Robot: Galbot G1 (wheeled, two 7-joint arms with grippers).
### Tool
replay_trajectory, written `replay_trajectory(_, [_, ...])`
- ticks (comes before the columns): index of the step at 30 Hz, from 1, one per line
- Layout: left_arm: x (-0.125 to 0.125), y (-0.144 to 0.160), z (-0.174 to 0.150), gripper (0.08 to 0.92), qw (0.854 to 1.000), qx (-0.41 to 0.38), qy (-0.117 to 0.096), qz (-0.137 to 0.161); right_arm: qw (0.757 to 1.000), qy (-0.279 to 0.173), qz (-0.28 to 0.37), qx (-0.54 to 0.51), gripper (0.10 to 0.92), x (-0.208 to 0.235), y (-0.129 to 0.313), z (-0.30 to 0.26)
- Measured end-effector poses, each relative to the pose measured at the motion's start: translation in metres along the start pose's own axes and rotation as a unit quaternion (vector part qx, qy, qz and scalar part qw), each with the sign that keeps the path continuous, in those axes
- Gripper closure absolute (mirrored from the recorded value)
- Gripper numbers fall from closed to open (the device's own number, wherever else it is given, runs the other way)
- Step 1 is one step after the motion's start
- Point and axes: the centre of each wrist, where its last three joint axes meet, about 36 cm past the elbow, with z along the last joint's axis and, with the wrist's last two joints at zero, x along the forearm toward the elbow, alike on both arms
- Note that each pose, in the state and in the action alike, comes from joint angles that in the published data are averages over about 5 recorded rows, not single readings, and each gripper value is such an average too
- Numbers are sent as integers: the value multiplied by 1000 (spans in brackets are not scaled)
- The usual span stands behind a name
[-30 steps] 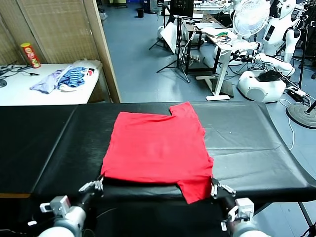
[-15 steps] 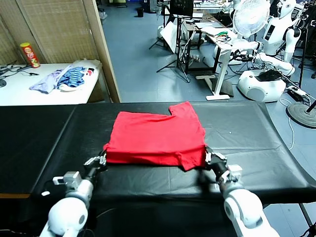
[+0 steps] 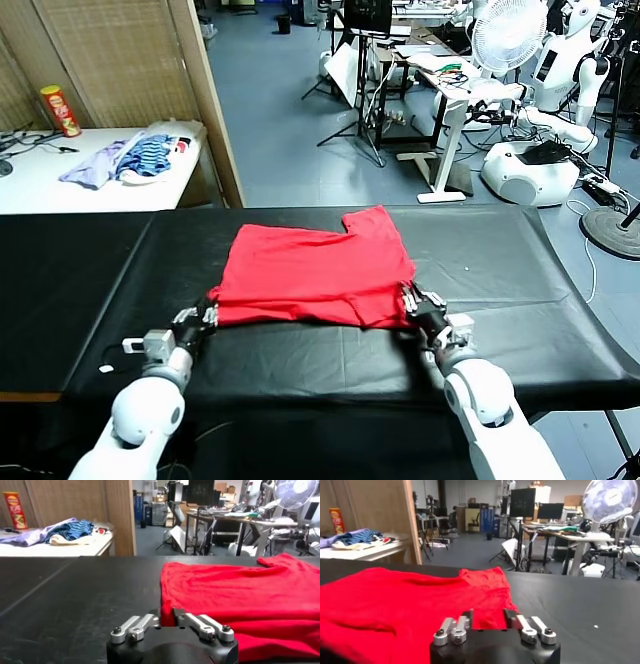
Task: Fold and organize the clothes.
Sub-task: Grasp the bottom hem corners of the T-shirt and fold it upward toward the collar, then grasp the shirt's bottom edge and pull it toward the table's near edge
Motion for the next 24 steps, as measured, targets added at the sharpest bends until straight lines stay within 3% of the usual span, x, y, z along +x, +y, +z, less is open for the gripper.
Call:
replay_trajectory(8, [11, 2, 12, 202, 1000, 7, 20, 5, 999, 31, -3, -6, 244, 8, 7, 20])
replay_trajectory(13, [10, 4, 17, 209, 999, 28, 33, 15, 999, 38, -4, -4, 390, 4, 9, 25])
replay_trajectory(16, [9, 5, 17, 284, 998, 44, 38, 22, 999, 42, -4, -4, 542, 2, 9, 28])
replay_trajectory(20, [9, 5, 17, 501, 996, 64, 44, 35, 999, 43, -4, -3, 757, 2, 9, 28])
replay_trajectory(24, [11, 5, 17, 719, 995, 72, 48, 43, 999, 44, 0, -1, 871, 6, 6, 24])
